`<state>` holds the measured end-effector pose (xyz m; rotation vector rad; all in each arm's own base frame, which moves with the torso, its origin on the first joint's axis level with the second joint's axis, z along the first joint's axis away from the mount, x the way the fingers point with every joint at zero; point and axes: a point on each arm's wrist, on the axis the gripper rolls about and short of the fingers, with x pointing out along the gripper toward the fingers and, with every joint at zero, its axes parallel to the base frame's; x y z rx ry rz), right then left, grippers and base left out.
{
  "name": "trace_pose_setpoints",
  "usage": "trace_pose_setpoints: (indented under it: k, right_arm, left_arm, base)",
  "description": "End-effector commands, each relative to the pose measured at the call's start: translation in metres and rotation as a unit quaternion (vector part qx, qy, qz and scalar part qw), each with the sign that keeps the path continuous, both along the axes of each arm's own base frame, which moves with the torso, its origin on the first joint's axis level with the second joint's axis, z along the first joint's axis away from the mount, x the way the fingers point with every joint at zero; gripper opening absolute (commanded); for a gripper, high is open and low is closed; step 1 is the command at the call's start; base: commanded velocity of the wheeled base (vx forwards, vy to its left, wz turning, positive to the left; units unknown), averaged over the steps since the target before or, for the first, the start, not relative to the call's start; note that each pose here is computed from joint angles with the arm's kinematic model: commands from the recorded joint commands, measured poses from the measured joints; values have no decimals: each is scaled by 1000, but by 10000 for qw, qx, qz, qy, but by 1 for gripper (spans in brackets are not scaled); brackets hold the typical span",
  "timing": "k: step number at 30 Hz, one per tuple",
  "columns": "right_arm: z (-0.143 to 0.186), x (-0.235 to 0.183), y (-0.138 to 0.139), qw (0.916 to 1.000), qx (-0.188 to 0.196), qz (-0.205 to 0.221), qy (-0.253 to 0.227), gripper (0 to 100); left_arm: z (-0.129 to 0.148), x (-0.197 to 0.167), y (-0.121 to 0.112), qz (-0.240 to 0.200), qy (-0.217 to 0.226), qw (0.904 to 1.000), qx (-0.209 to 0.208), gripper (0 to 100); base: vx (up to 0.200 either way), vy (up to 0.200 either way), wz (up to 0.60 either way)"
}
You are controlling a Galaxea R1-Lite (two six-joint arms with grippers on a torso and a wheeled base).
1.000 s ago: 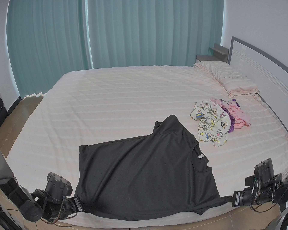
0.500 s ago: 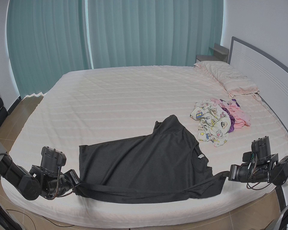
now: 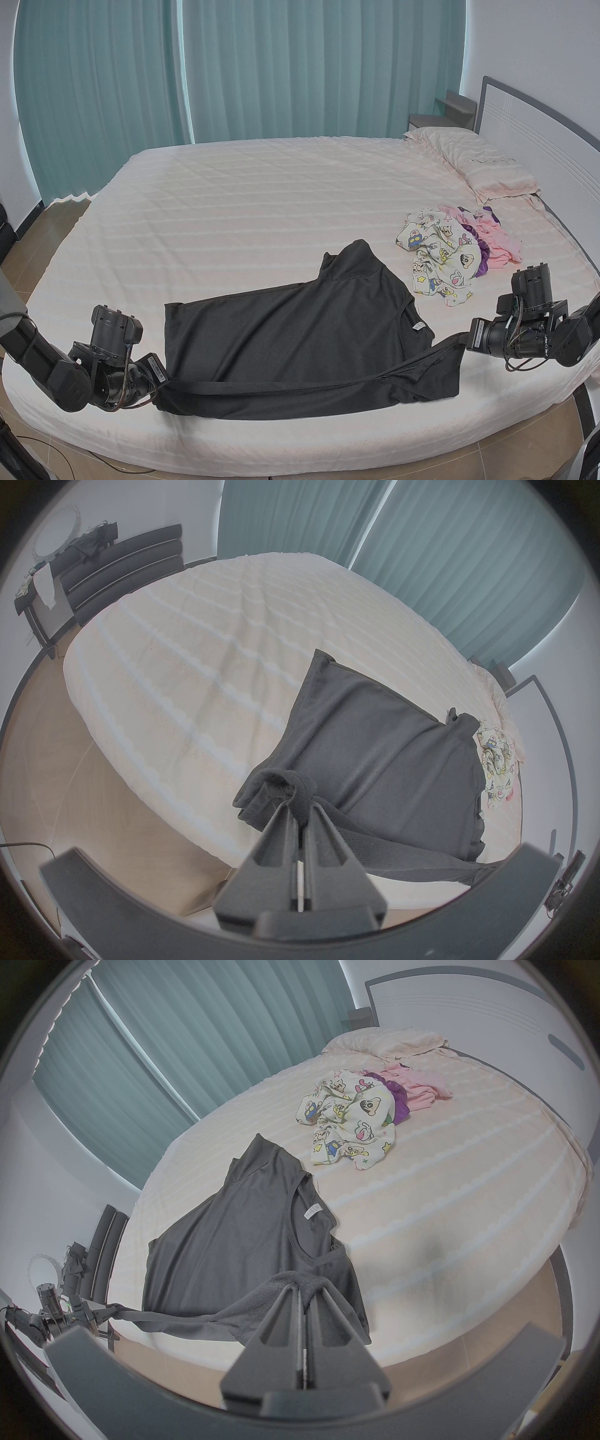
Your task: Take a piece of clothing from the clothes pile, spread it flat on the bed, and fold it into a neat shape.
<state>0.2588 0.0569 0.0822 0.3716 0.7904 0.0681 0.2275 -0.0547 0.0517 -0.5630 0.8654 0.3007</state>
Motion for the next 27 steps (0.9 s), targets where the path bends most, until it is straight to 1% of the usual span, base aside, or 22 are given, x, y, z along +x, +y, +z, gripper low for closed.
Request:
trace_pose_setpoints:
  k: [1, 8, 15, 21, 27]
  right_arm:
    - [-4, 10, 3, 10000, -5, 13, 21, 0]
    - [-7, 28, 7, 10000, 5, 10, -24, 0]
    - [-15, 48, 12, 10000, 19, 25, -36, 0]
    - [-18, 62, 16, 9999, 45, 23, -100, 0]
    - [-17, 73, 20, 9997, 76, 33, -211, 0]
  left_arm:
    - [-10, 9, -1, 36, 155, 9999, 41, 0]
    - [-11, 22, 2, 141, 102, 9998, 37, 0]
    - [-26, 37, 3, 233, 236, 9994, 68, 0]
    - [-30, 48, 1, 246, 213, 9995, 53, 0]
    - [-39, 55, 2, 296, 317, 9990, 82, 0]
  base:
    - [0, 0, 0]
    - [0, 0, 0]
    - [0, 0, 0]
    - [0, 0, 0]
    - [0, 0, 0]
